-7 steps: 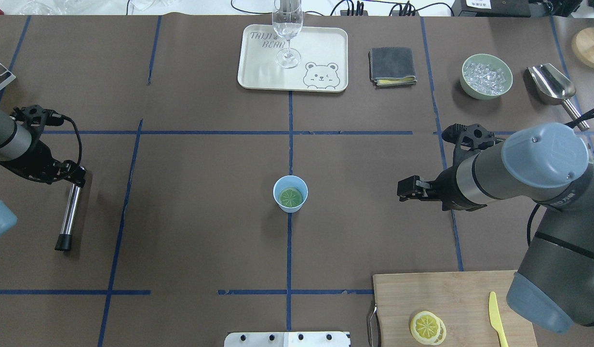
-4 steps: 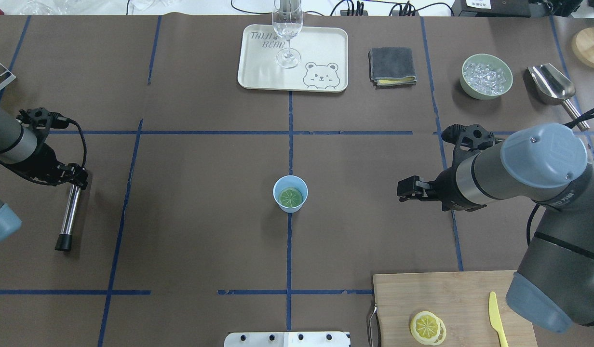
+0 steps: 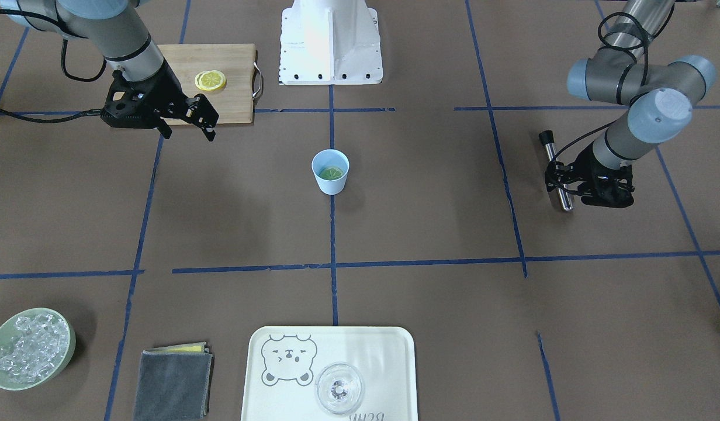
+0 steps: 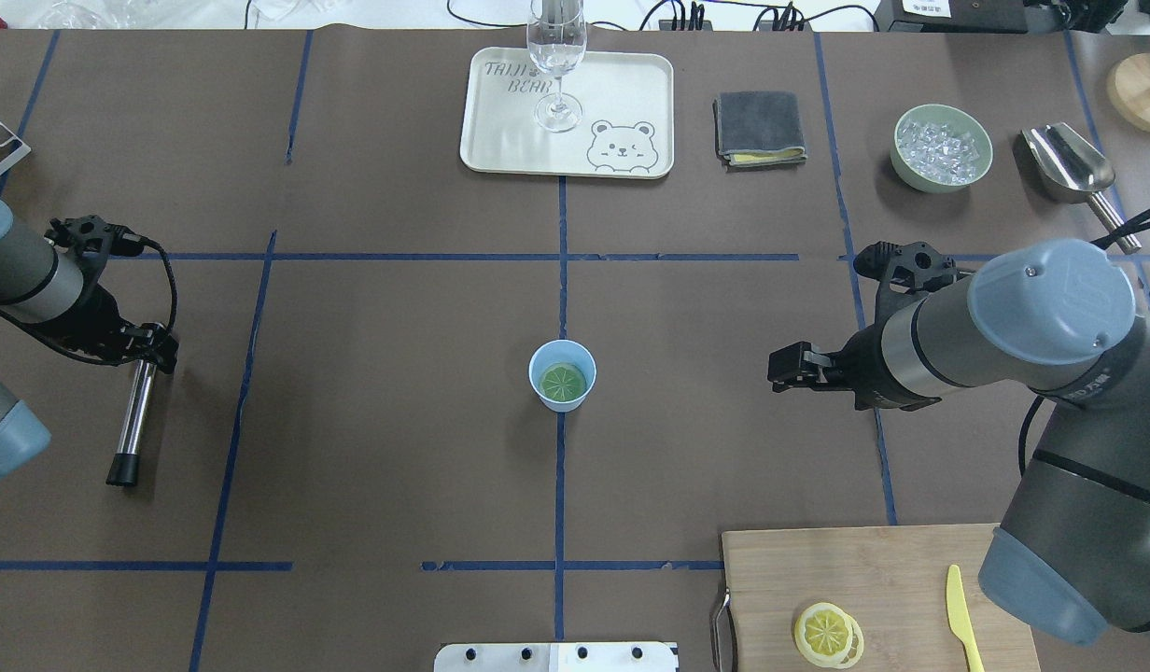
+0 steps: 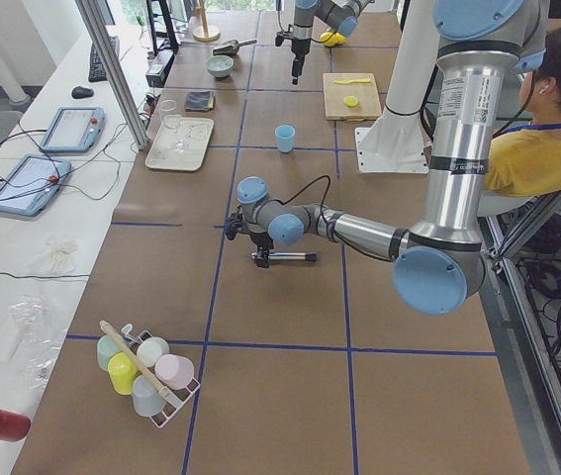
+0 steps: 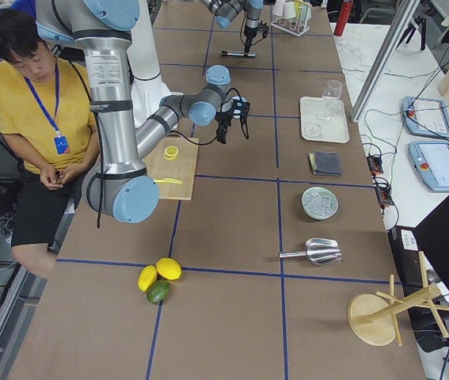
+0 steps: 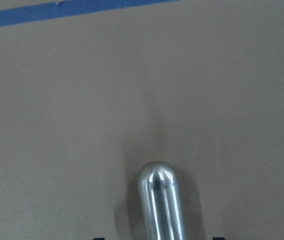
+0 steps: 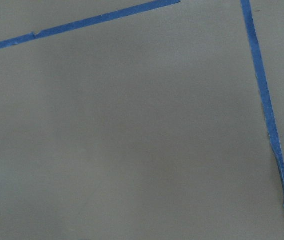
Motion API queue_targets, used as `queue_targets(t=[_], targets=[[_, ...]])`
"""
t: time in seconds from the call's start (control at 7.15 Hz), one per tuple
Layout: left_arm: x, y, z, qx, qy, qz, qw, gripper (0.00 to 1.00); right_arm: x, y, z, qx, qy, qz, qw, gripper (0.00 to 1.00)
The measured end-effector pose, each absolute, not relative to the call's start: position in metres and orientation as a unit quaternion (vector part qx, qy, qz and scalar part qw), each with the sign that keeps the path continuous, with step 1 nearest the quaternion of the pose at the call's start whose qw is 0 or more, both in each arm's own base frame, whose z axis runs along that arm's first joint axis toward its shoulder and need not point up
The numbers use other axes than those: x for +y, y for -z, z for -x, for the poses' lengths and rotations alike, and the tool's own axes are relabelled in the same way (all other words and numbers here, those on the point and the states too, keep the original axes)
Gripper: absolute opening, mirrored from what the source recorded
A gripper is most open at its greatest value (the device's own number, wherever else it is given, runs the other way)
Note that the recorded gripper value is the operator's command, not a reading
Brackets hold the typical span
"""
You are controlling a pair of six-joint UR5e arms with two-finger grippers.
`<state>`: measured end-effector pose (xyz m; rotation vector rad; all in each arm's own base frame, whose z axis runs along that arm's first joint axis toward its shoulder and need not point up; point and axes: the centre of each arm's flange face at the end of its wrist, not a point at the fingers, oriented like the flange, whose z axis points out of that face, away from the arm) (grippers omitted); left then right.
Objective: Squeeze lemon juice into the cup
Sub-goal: 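Grasp the steel muddler upright with the left gripper and lift it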
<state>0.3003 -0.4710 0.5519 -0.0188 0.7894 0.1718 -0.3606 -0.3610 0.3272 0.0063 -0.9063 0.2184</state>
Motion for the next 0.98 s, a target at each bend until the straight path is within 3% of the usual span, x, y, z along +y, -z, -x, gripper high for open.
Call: queue_targets(t=[0.14, 0.28, 0.42, 0.98], targets=[[-0.471, -0.552, -0.304, 0.384, -0.086, 0.010, 0.919, 0.43, -0.361, -0.327, 0.361, -0.437, -0.105, -0.003, 0.893, 1.00], [-0.472, -0.552, -0.307, 0.383, -0.087, 0.011, 0.919, 0.06, -0.361, -0.327, 0.360, -0.438, -0.105, -0.002, 0.893, 1.00], [-0.473, -0.552, -0.308, 0.383, -0.088, 0.011, 0.920, 0.00, -0.360, -0.326, 0.360, -0.438, -0.105, -0.002, 0.893, 1.00], [-0.474, -0.529, -0.302, 0.378, -0.090, -0.027, 0.921, 0.00, -0.358, -0.322, 0.359, -0.443, -0.106, 0.003, 0.890, 1.00]])
